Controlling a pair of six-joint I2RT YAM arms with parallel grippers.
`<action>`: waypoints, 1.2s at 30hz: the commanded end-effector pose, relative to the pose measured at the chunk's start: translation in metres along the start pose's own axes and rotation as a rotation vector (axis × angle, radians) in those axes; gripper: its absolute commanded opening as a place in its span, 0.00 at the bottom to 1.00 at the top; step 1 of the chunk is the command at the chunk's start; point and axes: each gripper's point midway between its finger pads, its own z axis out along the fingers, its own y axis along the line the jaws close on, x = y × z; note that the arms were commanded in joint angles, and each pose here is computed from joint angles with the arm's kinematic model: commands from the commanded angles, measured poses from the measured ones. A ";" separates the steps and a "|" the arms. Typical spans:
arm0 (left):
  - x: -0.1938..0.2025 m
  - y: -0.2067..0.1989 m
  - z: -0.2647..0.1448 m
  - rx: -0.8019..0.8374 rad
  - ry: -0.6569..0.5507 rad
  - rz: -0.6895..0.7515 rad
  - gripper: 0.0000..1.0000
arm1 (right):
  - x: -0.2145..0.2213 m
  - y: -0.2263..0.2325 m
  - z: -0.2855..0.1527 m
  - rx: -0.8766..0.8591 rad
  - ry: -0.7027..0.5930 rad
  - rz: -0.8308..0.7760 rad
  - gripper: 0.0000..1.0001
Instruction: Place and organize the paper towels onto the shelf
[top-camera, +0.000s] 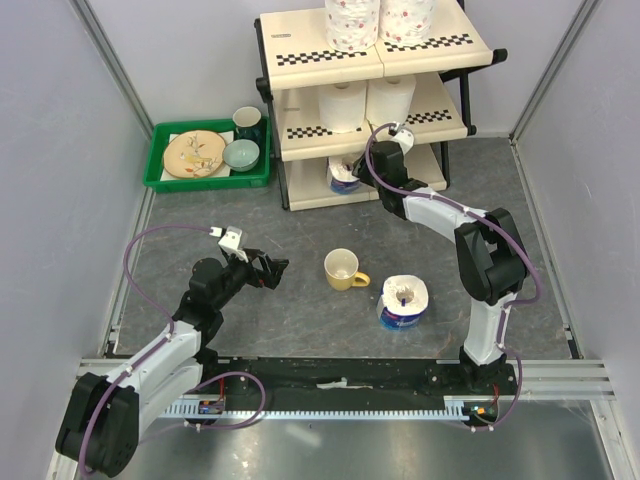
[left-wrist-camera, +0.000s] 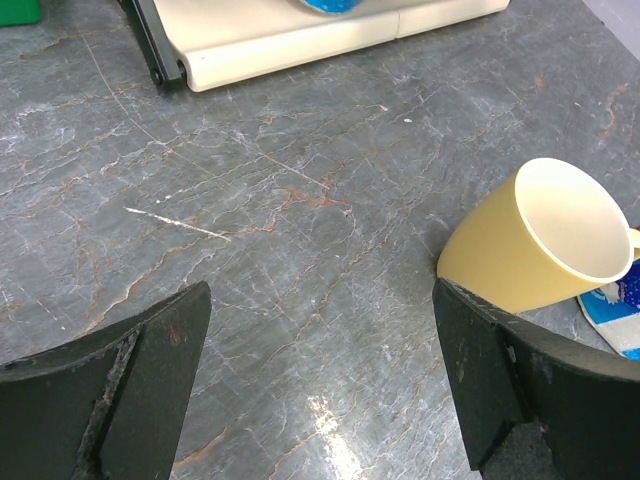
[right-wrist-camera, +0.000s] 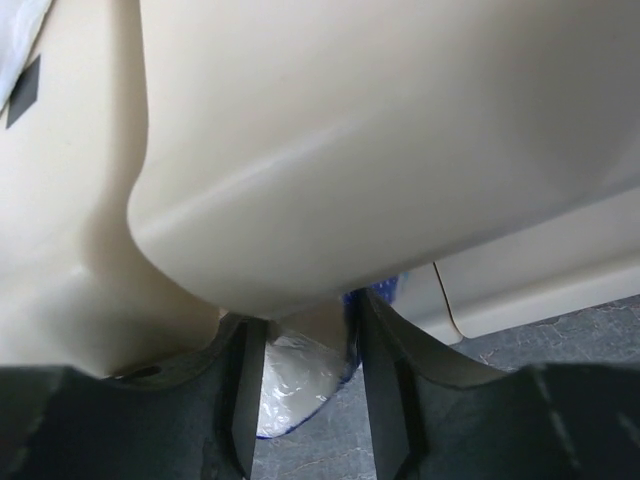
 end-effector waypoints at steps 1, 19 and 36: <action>-0.014 -0.007 0.003 0.027 -0.040 0.005 0.99 | -0.028 0.018 0.004 -0.046 -0.097 0.042 0.52; -0.014 -0.007 0.003 0.029 -0.038 0.006 0.99 | -0.029 0.029 -0.027 -0.180 -0.110 0.027 0.63; -0.012 -0.007 0.004 0.032 -0.031 0.005 0.99 | -0.004 0.037 -0.077 -0.332 -0.014 -0.050 0.68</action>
